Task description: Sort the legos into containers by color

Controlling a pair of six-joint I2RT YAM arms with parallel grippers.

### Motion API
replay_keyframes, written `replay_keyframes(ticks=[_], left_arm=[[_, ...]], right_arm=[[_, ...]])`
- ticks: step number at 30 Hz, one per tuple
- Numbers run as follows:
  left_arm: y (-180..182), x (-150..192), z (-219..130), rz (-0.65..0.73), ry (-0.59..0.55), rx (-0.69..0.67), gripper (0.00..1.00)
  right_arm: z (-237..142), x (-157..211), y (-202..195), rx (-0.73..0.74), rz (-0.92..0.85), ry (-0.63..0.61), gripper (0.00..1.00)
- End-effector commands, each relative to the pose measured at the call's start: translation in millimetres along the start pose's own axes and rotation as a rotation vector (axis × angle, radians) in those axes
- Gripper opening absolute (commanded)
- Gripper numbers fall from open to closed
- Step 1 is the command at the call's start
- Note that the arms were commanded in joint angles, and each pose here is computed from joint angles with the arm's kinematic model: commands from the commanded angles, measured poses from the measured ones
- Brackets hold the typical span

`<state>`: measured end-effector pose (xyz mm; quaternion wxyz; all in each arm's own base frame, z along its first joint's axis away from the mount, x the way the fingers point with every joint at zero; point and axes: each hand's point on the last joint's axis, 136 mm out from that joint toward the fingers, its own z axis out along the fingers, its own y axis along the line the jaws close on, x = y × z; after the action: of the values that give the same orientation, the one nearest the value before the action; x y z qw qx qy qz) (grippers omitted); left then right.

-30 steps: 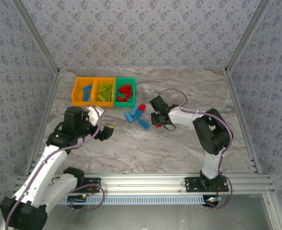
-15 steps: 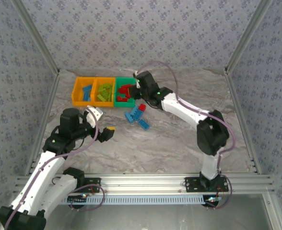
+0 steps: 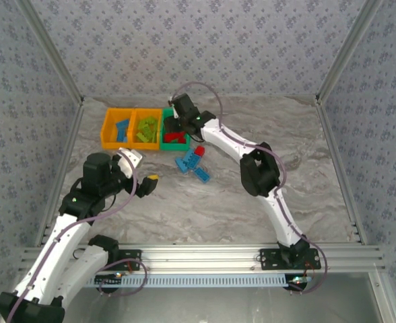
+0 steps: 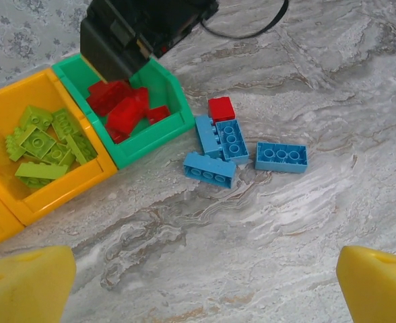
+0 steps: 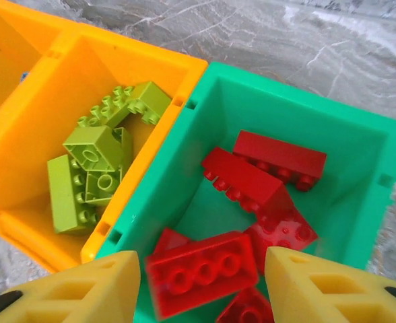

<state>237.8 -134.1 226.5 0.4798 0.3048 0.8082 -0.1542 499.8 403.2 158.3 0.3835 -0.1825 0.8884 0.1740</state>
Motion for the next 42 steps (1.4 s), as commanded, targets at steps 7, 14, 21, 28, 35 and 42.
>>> replay_keyframes(ticks=[7, 14, 21, 28, 35, 42], left_arm=[[0.5, -0.3, -0.8, -0.003, 0.001, -0.004, 0.99], [1.0, 1.1, 0.4, -0.004, 0.009, -0.005, 0.99], [3.1, 2.7, 0.5, -0.001, 0.016, -0.018, 0.99], [2.9, 2.2, -0.3, 0.001, 0.014, -0.018, 0.99], [3.4, 1.7, -0.9, 0.005, 0.010, -0.022, 0.99], [3.4, 3.3, 0.3, 0.003, 0.015, -0.021, 0.99]], right_arm=[[-127.6, 25.9, -61.3, 0.125, 0.329, -0.091, 0.54], [-96.8, 90.3, -79.9, 0.136, 0.680, 0.090, 0.67], [-43.4, 121.2, -73.9, 0.252, 0.677, 0.239, 0.68], [-16.4, 146.4, -75.2, 0.293, 0.695, 0.304, 0.66], [-10.2, 171.6, -78.6, 0.331, 0.703, 0.354, 0.52], [-16.6, 181.4, -88.9, 0.367, 0.708, 0.363, 0.41]])
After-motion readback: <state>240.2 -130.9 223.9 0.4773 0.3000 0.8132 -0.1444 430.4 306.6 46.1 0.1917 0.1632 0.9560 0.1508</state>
